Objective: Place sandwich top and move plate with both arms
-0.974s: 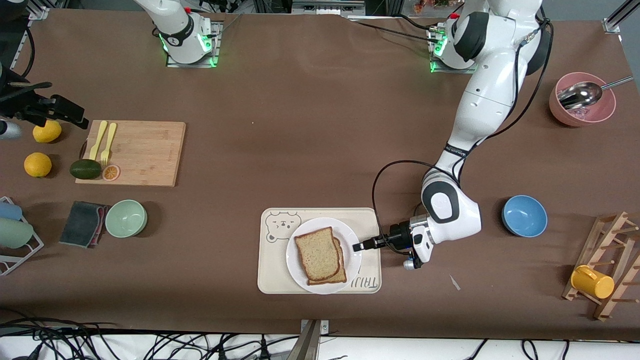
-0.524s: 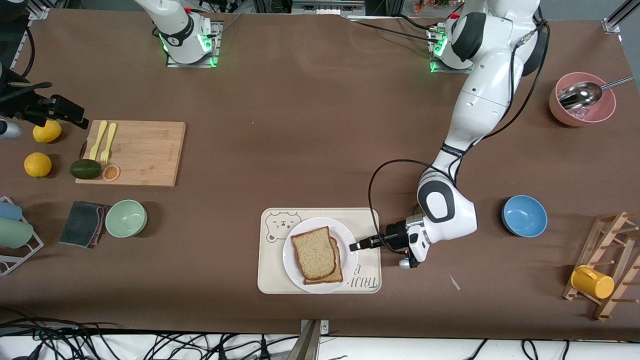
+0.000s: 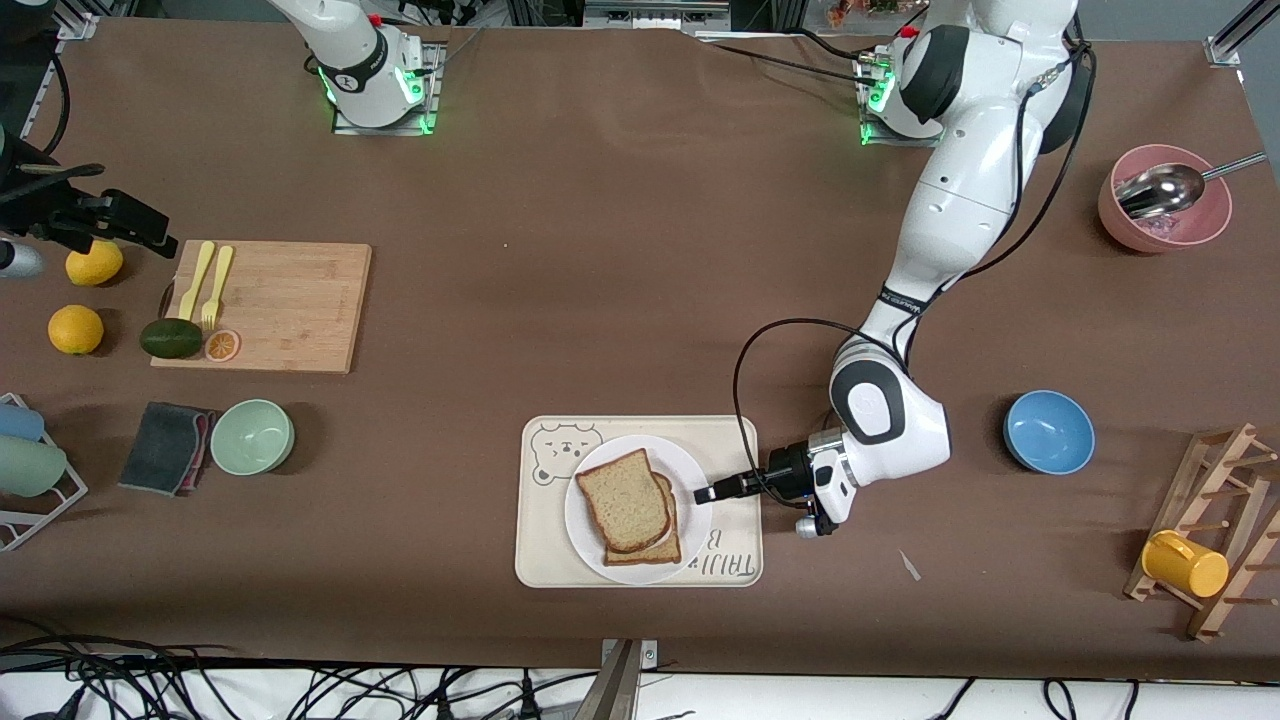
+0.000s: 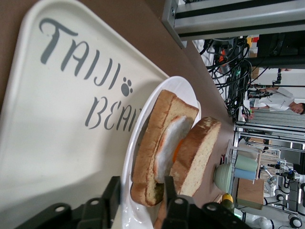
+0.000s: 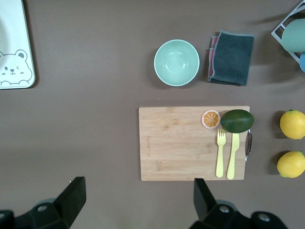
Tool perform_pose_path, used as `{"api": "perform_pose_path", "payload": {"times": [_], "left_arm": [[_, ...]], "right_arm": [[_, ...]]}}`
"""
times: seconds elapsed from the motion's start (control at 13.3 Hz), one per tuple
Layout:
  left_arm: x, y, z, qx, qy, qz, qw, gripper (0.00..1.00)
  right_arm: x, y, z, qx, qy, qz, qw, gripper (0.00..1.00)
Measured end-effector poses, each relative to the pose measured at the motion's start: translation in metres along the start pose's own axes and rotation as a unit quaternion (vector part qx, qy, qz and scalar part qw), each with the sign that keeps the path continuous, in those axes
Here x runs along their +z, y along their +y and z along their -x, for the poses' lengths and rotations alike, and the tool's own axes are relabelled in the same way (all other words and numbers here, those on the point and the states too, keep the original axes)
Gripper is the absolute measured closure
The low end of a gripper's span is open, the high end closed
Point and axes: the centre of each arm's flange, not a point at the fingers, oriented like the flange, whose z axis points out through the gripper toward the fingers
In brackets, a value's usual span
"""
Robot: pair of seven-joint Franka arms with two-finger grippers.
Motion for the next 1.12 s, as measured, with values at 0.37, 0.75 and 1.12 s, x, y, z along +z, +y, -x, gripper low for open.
{"api": "perform_pose_path", "payload": {"times": [0.37, 0.75, 1.12], "left_arm": [[-0.038, 0.015, -0.025, 0.041, 0.016, -0.030, 0.999, 0.00], [-0.121, 0.058, -0.047, 0.084, -0.043, -0.106, 0.990, 0.00], [-0.270, 0.072, -0.064, 0.125, -0.119, -0.220, 0.960, 0.00]], "right_arm": [[0.000, 0.000, 0.000, 0.000, 0.000, 0.000, 1.000, 0.00], [0.000, 0.000, 0.000, 0.000, 0.000, 0.000, 1.000, 0.00], [-0.001, 0.000, 0.000, 0.000, 0.001, 0.000, 1.000, 0.00]]}}
